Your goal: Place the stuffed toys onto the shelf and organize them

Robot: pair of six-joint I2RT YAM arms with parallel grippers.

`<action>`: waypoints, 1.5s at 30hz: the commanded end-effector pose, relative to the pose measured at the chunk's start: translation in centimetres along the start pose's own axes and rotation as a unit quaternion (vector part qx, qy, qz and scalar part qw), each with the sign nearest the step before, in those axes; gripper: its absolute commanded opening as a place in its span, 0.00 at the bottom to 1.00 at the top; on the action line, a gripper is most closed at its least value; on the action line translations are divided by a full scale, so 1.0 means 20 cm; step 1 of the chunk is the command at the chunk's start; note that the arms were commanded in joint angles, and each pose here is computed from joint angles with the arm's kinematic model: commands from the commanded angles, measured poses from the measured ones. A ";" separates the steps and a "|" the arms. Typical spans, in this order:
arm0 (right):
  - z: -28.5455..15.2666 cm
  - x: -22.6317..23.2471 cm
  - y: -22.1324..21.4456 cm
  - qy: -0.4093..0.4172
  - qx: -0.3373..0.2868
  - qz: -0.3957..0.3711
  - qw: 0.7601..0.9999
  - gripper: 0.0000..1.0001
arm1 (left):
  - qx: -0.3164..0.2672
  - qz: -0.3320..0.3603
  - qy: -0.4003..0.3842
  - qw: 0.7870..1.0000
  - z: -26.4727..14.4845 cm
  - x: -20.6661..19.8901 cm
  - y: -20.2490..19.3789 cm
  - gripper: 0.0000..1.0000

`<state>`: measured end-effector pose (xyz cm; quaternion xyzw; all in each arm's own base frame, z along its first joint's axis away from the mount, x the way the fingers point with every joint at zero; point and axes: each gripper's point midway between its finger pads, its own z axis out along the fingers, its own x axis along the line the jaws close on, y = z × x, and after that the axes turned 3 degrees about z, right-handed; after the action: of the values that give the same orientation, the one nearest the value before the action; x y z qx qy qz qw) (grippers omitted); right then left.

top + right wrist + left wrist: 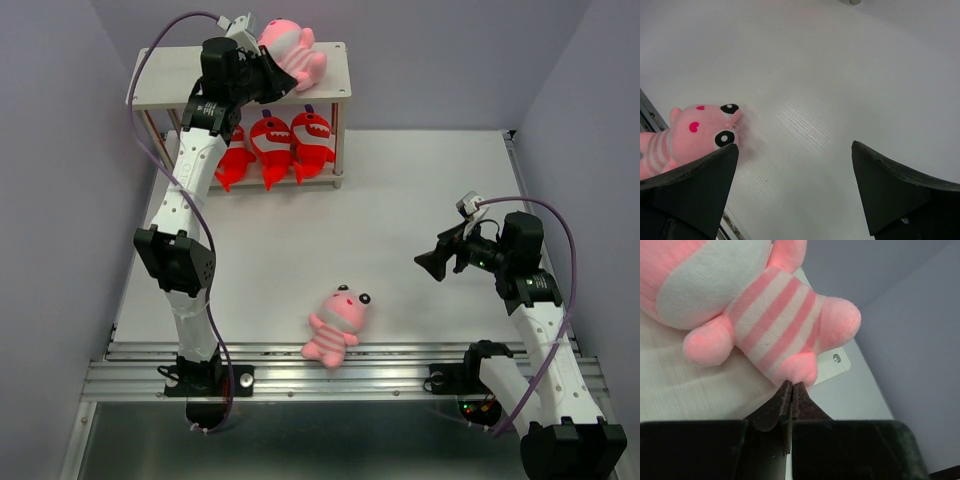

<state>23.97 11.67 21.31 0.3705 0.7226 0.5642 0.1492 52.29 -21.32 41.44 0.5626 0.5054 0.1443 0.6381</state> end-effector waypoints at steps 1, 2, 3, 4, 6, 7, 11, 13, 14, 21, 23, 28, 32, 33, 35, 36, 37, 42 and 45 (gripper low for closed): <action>0.00 -0.02 0.06 -0.008 -0.022 -0.028 0.999 1.00 | -0.031 0.031 0.002 0.999 -0.04 -0.03 0.10 0.02; 0.00 -0.02 0.06 -0.008 -0.021 -0.027 0.999 1.00 | -0.034 0.033 0.005 0.999 -0.05 -0.03 0.11 0.02; 0.00 -0.02 0.06 -0.008 -0.021 -0.027 0.999 1.00 | -0.039 0.041 0.010 0.998 -0.08 -0.03 0.12 0.02; 0.00 -0.02 0.06 -0.008 -0.021 -0.027 0.999 1.00 | -0.042 0.045 0.015 0.998 -0.09 -0.03 0.13 0.01; 0.00 -0.02 0.06 -0.008 -0.021 -0.027 0.999 1.00 | -0.054 0.056 0.026 0.997 -0.13 -0.02 0.17 0.01; 0.00 -0.02 0.06 -0.008 -0.022 -0.028 0.999 1.00 | -0.057 0.059 0.027 0.996 -0.14 -0.01 0.18 0.01; 0.00 -0.02 0.05 -0.007 -0.021 -0.027 0.999 1.00 | -0.066 0.069 0.042 0.995 -0.22 0.04 0.23 0.01; 0.00 -0.02 0.06 -0.008 -0.022 -0.028 0.999 1.00 | -0.068 0.070 0.049 0.994 -0.24 0.06 0.24 0.01; 0.00 -0.02 0.06 -0.007 -0.021 -0.027 0.999 1.00 | -0.064 0.069 0.053 0.994 -0.24 0.09 0.22 0.01; 0.00 -0.02 0.05 -0.007 -0.020 -0.027 0.999 1.00 | -0.074 0.071 0.059 0.993 -0.29 0.12 0.26 0.01; 0.00 -0.02 0.05 -0.007 -0.020 -0.027 0.999 1.00 | -0.073 0.071 0.056 0.993 -0.29 0.12 0.26 0.02; 0.00 -0.02 0.05 -0.007 -0.018 -0.026 0.999 1.00 | -0.069 0.069 0.052 0.994 -0.29 0.11 0.25 0.02; 0.00 -0.02 0.05 -0.007 -0.018 -0.026 0.999 1.00 | -0.072 0.067 0.053 0.994 -0.31 0.12 0.26 0.06; 0.00 -0.02 0.04 -0.007 -0.017 -0.025 1.000 1.00 | -0.072 0.066 0.054 0.994 -0.31 0.12 0.26 0.06; 0.00 -0.02 0.05 -0.007 -0.018 -0.027 0.999 1.00 | -0.074 0.063 0.055 0.994 -0.32 0.13 0.27 0.11; 0.00 -0.02 0.05 -0.007 -0.018 -0.027 0.999 1.00 | -0.075 0.062 0.055 0.994 -0.32 0.13 0.27 0.15; 0.00 -0.02 0.05 -0.007 -0.018 -0.026 0.999 1.00 | -0.076 0.061 0.056 0.994 -0.33 0.13 0.28 0.18; 0.00 -0.02 0.04 -0.006 -0.017 -0.026 0.999 1.00 | -0.089 0.056 0.065 0.992 -0.38 0.15 0.32 0.29; 0.00 -0.02 0.04 -0.006 -0.017 -0.027 0.999 1.00 | -0.093 0.055 0.068 0.992 -0.39 0.15 0.34 0.34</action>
<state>23.98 11.66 21.30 0.3704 0.7227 0.5640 0.1494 51.99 -13.24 41.95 0.5416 0.5325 0.2326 0.6075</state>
